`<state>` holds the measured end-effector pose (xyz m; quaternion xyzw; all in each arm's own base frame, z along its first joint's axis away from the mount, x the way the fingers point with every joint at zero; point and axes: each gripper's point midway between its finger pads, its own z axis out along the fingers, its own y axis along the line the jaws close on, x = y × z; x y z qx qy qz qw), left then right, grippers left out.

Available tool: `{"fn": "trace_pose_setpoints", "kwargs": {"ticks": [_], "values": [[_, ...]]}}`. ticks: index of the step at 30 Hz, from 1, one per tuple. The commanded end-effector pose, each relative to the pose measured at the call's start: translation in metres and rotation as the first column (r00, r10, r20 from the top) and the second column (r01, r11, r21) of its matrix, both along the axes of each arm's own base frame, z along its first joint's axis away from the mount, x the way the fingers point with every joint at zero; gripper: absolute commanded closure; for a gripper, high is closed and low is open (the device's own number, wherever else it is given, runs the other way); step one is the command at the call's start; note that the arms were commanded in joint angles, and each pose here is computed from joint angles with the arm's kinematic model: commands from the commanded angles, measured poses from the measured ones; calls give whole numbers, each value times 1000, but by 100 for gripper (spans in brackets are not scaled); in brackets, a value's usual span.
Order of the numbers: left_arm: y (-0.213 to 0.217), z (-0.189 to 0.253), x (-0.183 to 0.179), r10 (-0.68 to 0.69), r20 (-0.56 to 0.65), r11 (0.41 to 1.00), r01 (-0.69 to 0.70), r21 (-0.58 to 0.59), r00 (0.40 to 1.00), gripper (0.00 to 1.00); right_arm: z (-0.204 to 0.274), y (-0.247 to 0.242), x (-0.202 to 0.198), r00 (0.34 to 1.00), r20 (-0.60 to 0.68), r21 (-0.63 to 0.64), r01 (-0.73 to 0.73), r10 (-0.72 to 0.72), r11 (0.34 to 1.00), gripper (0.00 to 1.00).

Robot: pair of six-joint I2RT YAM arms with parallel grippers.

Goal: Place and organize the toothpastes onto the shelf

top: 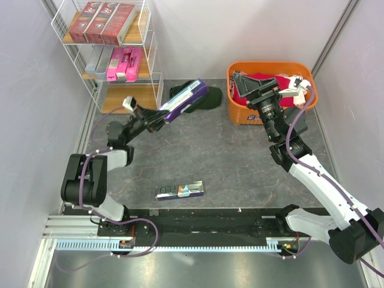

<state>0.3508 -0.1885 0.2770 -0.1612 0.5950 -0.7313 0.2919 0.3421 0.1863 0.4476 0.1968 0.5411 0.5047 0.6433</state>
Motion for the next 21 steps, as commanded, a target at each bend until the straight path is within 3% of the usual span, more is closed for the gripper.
{"fn": "trace_pose_setpoints", "kwargs": {"ticks": [1,10,19,20,21], "values": [[31,23,-40,33,225,999,-33,-7,974,75,0,6,4,1000,15,4,-16,15,1000,2],[104,-50,-52,217,45,974,-220,60,975,81,-13,16,13,999,-15,-6,-43,43,999,2],[189,-81,-51,487,-27,868,-480,131,873,85,-25,27,20,996,-43,-29,-79,78,996,2],[194,-79,-51,511,11,847,-506,160,859,85,-27,27,21,996,-48,-30,-80,78,996,2],[199,-87,-49,529,-40,840,-515,173,848,85,-28,27,21,996,-50,-32,-80,78,996,2]]}}
